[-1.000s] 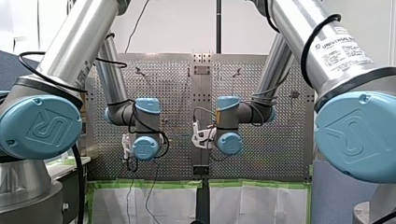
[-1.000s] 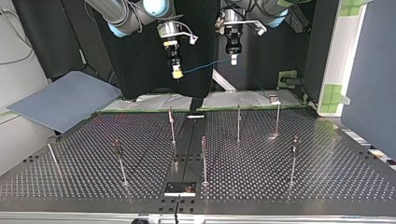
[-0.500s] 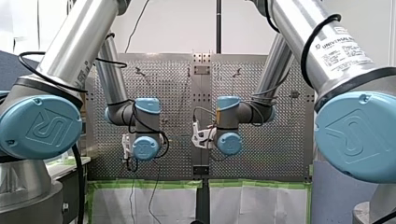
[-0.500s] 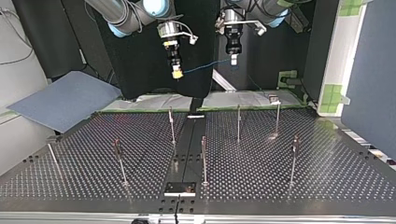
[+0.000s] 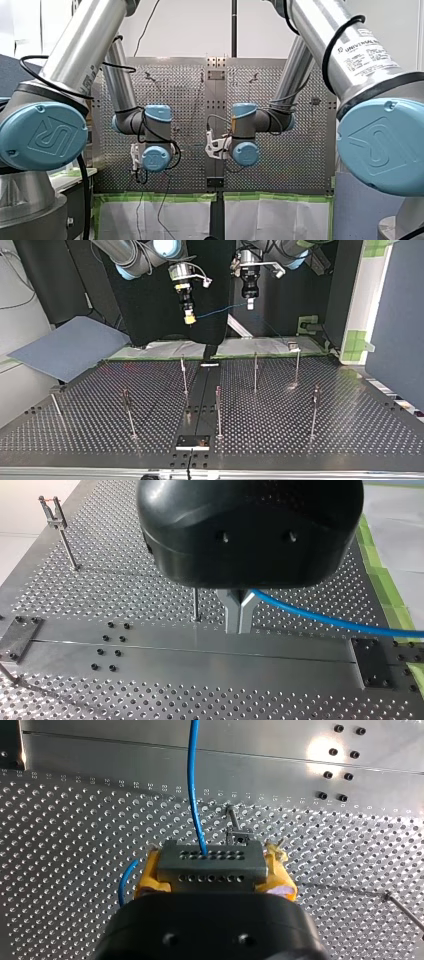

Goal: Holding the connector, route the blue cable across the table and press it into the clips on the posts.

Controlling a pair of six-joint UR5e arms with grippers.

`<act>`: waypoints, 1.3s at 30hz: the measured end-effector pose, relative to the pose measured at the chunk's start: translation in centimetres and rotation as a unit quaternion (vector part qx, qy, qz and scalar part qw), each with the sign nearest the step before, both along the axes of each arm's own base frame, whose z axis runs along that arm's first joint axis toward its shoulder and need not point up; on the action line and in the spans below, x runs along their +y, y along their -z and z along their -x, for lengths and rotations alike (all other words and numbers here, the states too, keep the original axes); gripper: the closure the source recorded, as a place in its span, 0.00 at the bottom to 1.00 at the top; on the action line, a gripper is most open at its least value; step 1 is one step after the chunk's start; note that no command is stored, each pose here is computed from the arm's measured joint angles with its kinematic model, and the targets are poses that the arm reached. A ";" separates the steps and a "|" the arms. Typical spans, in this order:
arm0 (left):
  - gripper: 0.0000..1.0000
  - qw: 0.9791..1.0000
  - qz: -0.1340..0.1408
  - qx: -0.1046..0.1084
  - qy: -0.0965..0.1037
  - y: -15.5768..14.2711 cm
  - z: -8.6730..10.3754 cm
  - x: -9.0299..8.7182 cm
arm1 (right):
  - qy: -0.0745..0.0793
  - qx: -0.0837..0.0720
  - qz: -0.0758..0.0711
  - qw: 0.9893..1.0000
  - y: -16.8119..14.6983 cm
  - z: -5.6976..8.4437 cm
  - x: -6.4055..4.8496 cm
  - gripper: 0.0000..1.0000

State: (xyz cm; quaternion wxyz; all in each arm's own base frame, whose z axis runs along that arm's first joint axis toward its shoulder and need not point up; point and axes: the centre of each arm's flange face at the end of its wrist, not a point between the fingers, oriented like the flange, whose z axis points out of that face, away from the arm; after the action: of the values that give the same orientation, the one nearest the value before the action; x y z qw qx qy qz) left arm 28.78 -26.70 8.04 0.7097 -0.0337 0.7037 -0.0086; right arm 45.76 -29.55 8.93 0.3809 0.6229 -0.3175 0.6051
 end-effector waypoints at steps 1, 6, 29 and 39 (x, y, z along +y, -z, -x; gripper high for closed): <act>1.00 1.000 0.000 0.000 0.000 0.0 0.0 0.0 | 0.000 0.000 0.000 1.000 0.0 0.0 0.0 1.00; 1.00 1.000 0.000 0.000 0.000 0.0 0.0 0.0 | 0.000 0.000 0.000 1.000 0.0 0.0 0.0 1.00; 1.00 1.000 0.000 0.000 0.000 0.0 0.0 0.0 | 0.000 0.000 0.000 1.000 0.0 0.0 0.0 1.00; 1.00 1.000 0.000 0.000 0.000 0.0 0.0 0.0 | 0.000 0.000 0.000 1.000 0.0 0.0 0.0 1.00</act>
State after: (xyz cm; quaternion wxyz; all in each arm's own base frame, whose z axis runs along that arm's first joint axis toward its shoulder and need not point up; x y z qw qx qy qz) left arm 28.78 -26.70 8.04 0.7097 -0.0337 0.7037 -0.0087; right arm 45.76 -29.56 8.94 0.3809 0.6228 -0.3176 0.6051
